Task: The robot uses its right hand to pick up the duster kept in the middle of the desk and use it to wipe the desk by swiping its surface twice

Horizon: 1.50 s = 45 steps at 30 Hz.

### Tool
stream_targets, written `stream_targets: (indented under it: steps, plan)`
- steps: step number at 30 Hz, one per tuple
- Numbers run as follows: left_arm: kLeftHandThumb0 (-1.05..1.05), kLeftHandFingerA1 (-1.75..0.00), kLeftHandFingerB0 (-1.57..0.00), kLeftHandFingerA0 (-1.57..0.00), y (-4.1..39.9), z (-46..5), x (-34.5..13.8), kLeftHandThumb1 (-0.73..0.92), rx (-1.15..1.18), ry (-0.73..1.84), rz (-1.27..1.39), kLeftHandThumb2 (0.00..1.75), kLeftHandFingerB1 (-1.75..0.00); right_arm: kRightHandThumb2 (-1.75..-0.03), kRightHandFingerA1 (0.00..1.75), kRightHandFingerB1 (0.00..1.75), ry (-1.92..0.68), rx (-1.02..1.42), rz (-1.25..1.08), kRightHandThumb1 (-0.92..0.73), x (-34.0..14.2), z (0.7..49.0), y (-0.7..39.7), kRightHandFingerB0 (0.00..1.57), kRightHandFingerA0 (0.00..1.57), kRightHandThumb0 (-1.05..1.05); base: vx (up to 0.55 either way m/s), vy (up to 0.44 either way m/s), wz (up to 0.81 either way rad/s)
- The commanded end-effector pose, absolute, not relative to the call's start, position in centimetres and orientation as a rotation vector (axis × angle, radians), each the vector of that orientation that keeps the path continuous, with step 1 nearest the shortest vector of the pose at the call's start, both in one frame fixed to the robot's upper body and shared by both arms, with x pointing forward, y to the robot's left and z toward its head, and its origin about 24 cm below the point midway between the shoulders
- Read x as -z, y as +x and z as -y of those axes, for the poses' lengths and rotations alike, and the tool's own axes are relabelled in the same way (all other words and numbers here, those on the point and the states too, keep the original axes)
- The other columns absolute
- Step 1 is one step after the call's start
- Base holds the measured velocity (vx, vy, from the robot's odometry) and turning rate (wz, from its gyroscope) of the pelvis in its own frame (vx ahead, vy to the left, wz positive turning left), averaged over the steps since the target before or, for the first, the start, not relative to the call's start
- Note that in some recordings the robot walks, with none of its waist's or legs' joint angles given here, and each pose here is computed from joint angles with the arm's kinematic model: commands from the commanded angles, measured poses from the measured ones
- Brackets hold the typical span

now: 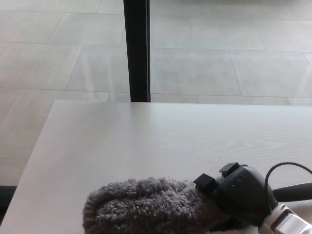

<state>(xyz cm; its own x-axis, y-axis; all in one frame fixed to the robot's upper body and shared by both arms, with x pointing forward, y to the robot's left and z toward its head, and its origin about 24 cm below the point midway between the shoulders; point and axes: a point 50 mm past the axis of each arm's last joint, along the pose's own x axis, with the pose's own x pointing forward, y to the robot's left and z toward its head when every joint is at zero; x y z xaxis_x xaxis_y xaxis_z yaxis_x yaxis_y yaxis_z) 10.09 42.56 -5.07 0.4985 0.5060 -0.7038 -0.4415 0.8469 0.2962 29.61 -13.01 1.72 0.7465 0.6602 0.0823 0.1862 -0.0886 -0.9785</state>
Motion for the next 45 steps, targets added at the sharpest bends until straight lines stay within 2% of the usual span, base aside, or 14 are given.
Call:
stream_targets:
  steps: [1, 12, 13, 14, 18, 25, 26, 31, 32, 36, 40, 41, 43, 45]
  plan:
    - [-0.41, -0.58, -0.7, -0.76, 9.9, -42.8, 4.8, 0.55, -0.581, 0.082, -0.869, 0.57, -0.5, -0.72, 1.75, 1.07, -1.575, -0.738, 0.901, -0.65, -0.7, 13.5, 27.9, 0.75, 0.83, -0.26, 0.0, 0.0, 0.0]
    - [-0.45, -0.6, -0.69, -0.78, 9.8, -42.8, 4.9, 0.55, -0.562, 0.126, -0.88, 0.57, -0.48, -0.92, 1.75, 1.42, -1.485, -0.563, 0.915, -0.62, -2.3, 9.3, 30.2, 0.68, 0.87, -0.27, 0.0, 0.0, 0.0]
    - [-0.45, -0.61, -0.68, -0.78, 9.8, -42.7, 4.9, 0.55, -0.563, 0.109, -0.872, 0.57, -0.49, -0.9, 1.73, 1.27, -1.503, -0.573, 0.808, -0.64, -2.4, 9.2, 30.7, 0.69, 1.11, -0.25, 0.0, 0.0, 0.0]
    - [-0.45, -0.61, -0.7, -0.77, 9.8, -42.6, 5.0, 0.55, -0.569, 0.097, -0.868, 0.57, -0.5, -0.74, 1.75, 1.04, -1.509, -0.518, 0.747, -0.65, -2.6, 9.4, 31.4, 0.78, 0.85, -0.27, 0.0, 0.0, 0.0]
    - [-0.41, -0.63, -0.7, -0.78, 9.5, -42.5, 5.3, 0.54, -0.587, 0.066, -0.869, 0.56, -0.51, -0.64, 1.72, 0.75, -1.604, -0.446, 0.573, -0.7, -2.2, 10.8, 32.5, 0.76, 0.86, -0.26, 0.0, 0.0, 0.0]
    - [-0.37, -0.63, -0.68, -0.78, 9.0, -42.7, 5.2, 0.59, -0.585, 0.078, -0.879, 0.58, -0.49, -0.77, 1.75, 1.26, -1.736, -0.301, 0.257, -0.55, -0.3, 17.0, 33.2, 0.77, 0.88, -0.26, 0.0, 0.0, 0.0]
    - [-0.38, -0.61, -0.68, -0.77, 9.0, -42.6, 5.2, 0.6, -0.58, 0.092, -0.883, 0.58, -0.49, -0.66, 1.75, 1.04, -1.755, -0.276, 0.209, -0.63, -0.1, 18.0, 33.2, 0.81, 0.88, -0.3, 0.0, 0.0, 0.0]
    - [-0.39, -0.59, -0.71, -0.74, 8.9, -42.4, 5.5, 0.59, -0.577, 0.062, -0.88, 0.58, -0.5, -0.9, 1.38, 1.1, -1.842, -0.16, -0.034, -0.47, 0.0, 23.2, 32.8, 0.8, 1.18, -0.42, 0.0, 0.0, 0.0]
    - [-0.4, -0.58, -0.71, -0.75, 8.8, -42.4, 5.5, 0.6, -0.572, 0.076, -0.884, 0.58, -0.49, -0.66, 1.75, 1.38, -1.845, -0.126, -0.063, -0.6, -0.2, 24.6, 32.6, 0.68, 0.89, -0.29, 0.0, 0.0, 0.0]
    - [-0.39, -0.63, -0.71, -0.76, 8.6, -42.4, 5.5, 0.61, -0.583, 0.044, -0.873, 0.58, -0.5, -0.72, 1.75, 1.44, -1.881, -0.078, -0.127, -0.63, -0.6, 27.0, 32.1, 0.69, 0.91, -0.3, 0.0, 0.0, 0.0]
    - [-0.35, -0.63, -0.72, -0.78, 8.4, -42.5, 5.5, 0.59, -0.602, 0.027, -0.871, 0.58, -0.51, -0.7, 1.75, 1.28, -1.874, -0.025, -0.245, -0.69, -0.6, 29.1, 31.3, 0.71, 0.89, -0.32, 0.0, 0.0, 0.0]
    - [-0.35, -0.63, -0.72, -0.74, 8.4, -42.5, 5.5, 0.59, -0.607, 0.013, -0.869, 0.58, -0.52, -0.96, 1.37, 1.09, -1.897, -0.02, -0.322, -0.53, -0.5, 29.8, 31.1, 0.77, 1.16, -0.47, 0.0, 0.0, 0.0]
    - [-0.36, -0.6, -0.72, -0.75, 8.3, -42.5, 5.6, 0.58, -0.608, 0.018, -0.883, 0.57, -0.51, -0.95, 1.36, 1.0, -1.903, -0.005, -0.397, -0.51, -0.4, 30.4, 30.9, 0.73, 1.15, -0.45, 0.0, 0.0, 0.0]
    - [-0.34, -0.63, -0.69, -0.75, 8.3, -42.4, 5.7, 0.6, -0.607, 0.011, -0.882, 0.57, -0.53, -0.64, 1.75, 1.08, -1.912, 0.006, -0.426, -0.71, -0.3, 30.8, 30.6, 0.71, 0.86, -0.41, 0.0, 0.0, 0.0]
